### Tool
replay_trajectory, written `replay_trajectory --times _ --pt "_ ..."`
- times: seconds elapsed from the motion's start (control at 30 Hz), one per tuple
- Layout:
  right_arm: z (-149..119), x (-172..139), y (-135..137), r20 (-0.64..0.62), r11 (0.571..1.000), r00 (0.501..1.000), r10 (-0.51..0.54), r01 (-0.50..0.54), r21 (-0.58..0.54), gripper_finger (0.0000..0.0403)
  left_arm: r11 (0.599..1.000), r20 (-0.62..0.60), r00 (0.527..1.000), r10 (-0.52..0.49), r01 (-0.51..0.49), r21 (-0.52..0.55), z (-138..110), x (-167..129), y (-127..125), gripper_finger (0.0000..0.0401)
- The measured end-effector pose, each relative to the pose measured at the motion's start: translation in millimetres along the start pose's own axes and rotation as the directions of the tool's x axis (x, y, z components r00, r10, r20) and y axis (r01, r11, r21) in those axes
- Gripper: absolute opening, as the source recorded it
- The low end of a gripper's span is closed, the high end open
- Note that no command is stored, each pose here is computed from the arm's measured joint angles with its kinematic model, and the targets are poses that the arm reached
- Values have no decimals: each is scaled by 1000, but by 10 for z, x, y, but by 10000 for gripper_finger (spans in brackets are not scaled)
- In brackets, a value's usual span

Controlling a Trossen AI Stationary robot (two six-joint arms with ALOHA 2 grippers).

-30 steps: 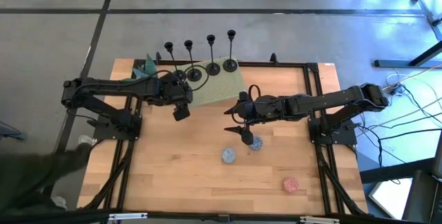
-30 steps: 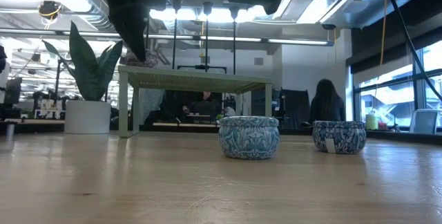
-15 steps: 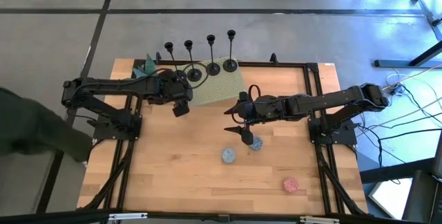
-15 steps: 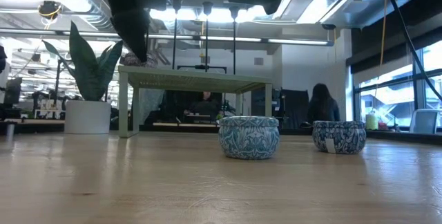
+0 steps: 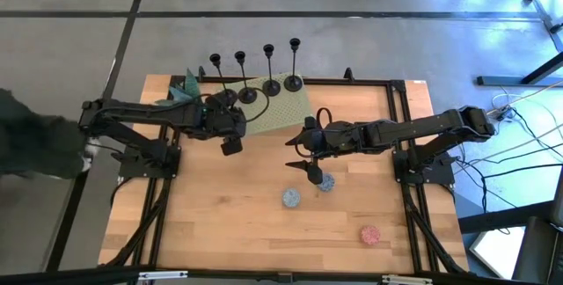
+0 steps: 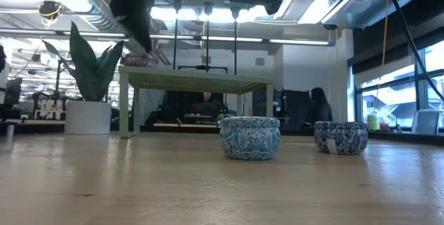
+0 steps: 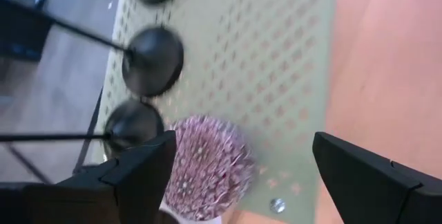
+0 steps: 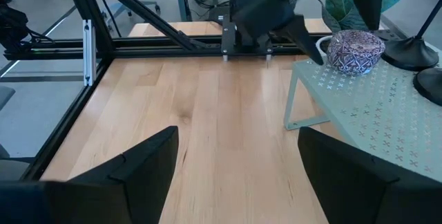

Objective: Pick & Place candle stick holders
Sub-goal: Put the light blue scented candle on the shelf

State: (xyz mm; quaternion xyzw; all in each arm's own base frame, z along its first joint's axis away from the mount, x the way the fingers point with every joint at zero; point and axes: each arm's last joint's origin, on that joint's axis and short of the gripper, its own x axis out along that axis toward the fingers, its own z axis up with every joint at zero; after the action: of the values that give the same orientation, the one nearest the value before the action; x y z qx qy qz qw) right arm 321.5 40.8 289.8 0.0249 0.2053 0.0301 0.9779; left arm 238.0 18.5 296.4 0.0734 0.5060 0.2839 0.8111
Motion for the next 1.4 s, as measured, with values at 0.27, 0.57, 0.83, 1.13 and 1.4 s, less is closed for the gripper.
replay_trajectory --times 0.27,0.57,0.83,1.13,1.4 --pt "-10 0 0 -10 1000 1000 1 -1 -1 303 995 138 986 -96 90 49 211 -464 -33 338" --pt "-78 -5 36 -78 999 997 7 -9 -32 303 963 128 954 -271 268 39 58 -792 -141 338" --pt "-120 28 231 -91 995 991 97 -99 -15 303 989 241 961 -132 144 -32 -296 -986 -204 338" --pt "-379 352 441 -155 993 984 86 -98 -68 303 976 257 960 -111 154 -154 -768 -786 -454 338" --pt "-507 468 530 -196 985 973 120 -142 -102 303 968 267 957 -114 168 -187 -912 -709 -580 338"
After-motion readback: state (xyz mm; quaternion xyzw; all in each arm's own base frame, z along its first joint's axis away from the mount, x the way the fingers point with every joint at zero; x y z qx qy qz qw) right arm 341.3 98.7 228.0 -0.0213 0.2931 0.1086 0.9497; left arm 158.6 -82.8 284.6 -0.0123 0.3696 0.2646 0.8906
